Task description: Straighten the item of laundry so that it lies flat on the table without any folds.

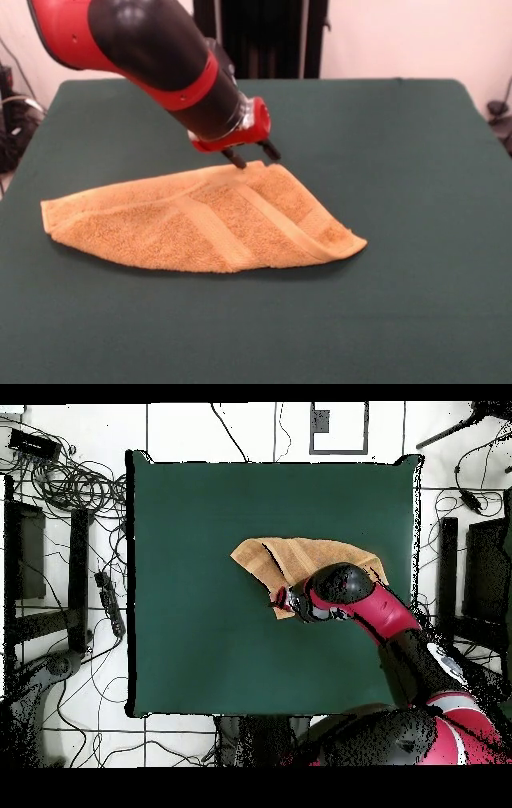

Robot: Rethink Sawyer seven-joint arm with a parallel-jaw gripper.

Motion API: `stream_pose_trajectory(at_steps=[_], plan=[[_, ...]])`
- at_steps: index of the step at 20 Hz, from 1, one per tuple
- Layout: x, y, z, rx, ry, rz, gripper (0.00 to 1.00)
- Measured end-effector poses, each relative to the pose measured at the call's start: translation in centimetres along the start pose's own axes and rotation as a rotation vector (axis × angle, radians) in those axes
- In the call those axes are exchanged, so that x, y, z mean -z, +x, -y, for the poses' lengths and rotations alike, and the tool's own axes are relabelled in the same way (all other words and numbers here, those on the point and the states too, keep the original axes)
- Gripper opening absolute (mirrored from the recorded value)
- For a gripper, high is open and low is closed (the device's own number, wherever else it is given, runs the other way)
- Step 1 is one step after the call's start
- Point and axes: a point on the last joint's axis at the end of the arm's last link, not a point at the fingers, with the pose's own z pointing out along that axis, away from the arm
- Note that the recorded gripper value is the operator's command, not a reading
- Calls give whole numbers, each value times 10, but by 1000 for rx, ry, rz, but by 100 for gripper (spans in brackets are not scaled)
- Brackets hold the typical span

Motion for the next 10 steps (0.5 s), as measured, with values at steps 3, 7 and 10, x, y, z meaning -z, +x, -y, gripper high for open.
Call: stream_pose_trajectory(at_steps=[3,7,10], plan=[[-8,-1,2,-3,3,10,100],[-13,-2,5,-8,3,16,100],[-12,-2,5,-8,2,16,100]])
